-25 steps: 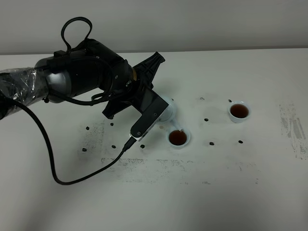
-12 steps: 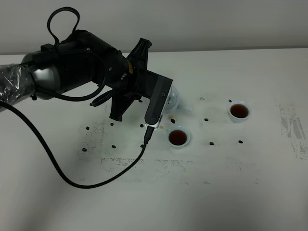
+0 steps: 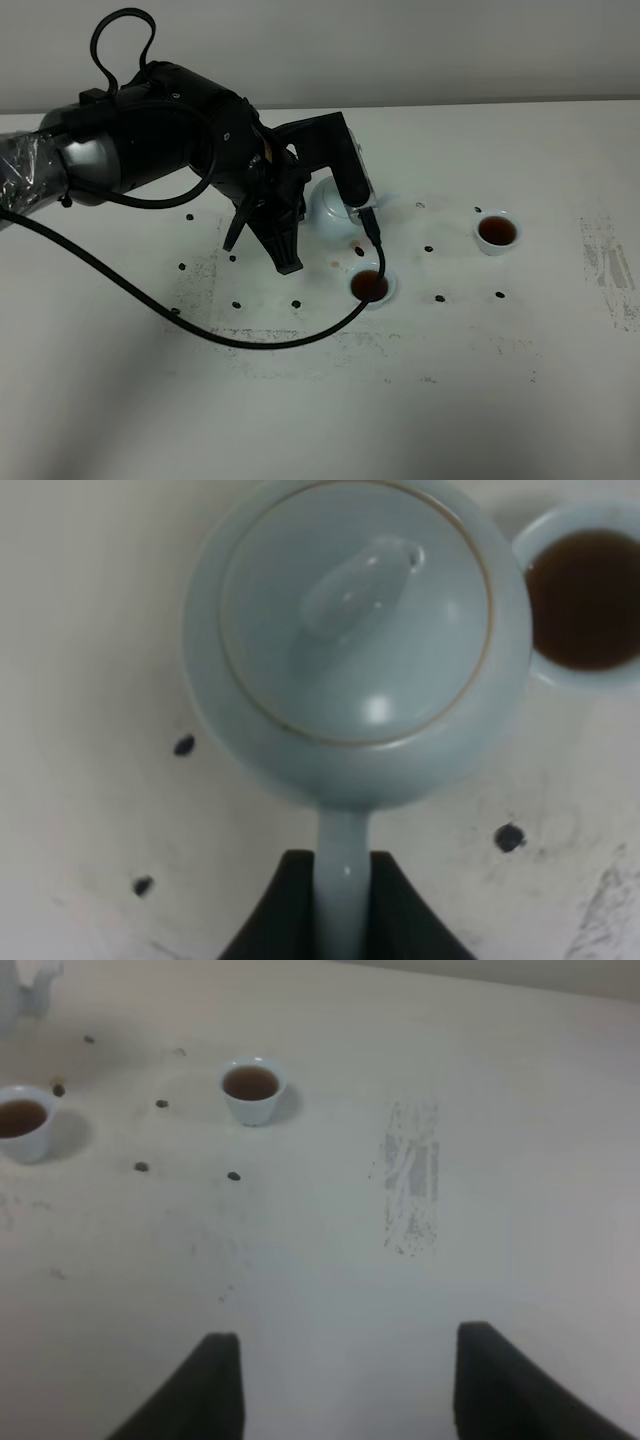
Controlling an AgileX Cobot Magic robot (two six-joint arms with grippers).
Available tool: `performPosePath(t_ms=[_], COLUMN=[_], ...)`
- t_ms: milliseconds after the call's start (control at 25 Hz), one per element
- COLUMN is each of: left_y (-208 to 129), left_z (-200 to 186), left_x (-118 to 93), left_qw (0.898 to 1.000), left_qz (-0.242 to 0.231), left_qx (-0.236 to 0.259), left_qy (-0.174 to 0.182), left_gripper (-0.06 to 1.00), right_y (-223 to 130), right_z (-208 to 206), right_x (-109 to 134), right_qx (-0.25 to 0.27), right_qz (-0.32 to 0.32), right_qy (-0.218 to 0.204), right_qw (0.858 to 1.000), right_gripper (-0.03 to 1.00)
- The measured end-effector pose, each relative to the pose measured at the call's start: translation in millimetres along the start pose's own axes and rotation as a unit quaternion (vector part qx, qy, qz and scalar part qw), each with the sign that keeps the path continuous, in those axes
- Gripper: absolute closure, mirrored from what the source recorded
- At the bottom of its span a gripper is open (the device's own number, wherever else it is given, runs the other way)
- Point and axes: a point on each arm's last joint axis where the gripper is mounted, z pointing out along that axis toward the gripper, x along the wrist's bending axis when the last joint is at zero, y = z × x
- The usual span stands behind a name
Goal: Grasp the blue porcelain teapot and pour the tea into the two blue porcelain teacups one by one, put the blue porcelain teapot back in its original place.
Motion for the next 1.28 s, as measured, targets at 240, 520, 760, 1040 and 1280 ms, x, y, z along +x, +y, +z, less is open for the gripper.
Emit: performPosePath(t_ms=[240,520,760,1040,1280], left_y=[-8,-20,-23,-22,-22], left_z=[3,34,48,48,47], left_x=[5,0,-4,-4,-3], left_qw=[0.992,0.985,0.983,0.982,0.982], left_qz=[-0.126,-0.161,-0.166,-0.169,-0.173], left_qx=[0.014,0.057,0.068,0.066,0.060], left_qy=[-0.005,-0.037,-0.047,-0.049,-0.048], left_gripper=[0.88,0.88,0.88,0.88,0.88], right_y=[0,0,0,0,0], right_z=[0,0,0,0,0], right_x=[0,0,0,0,0], right_qx=[0.000,0.000,0.000,0.000,0.000], right_qz=[0.000,0.000,0.000,0.000,0.000], right_qy=[0.000,0.000,0.000,0.000,0.000], right_qw=[1.000,1.000,1.000,1.000,1.000], right_gripper=[0.51,0.51,0.51,0.51,0.51])
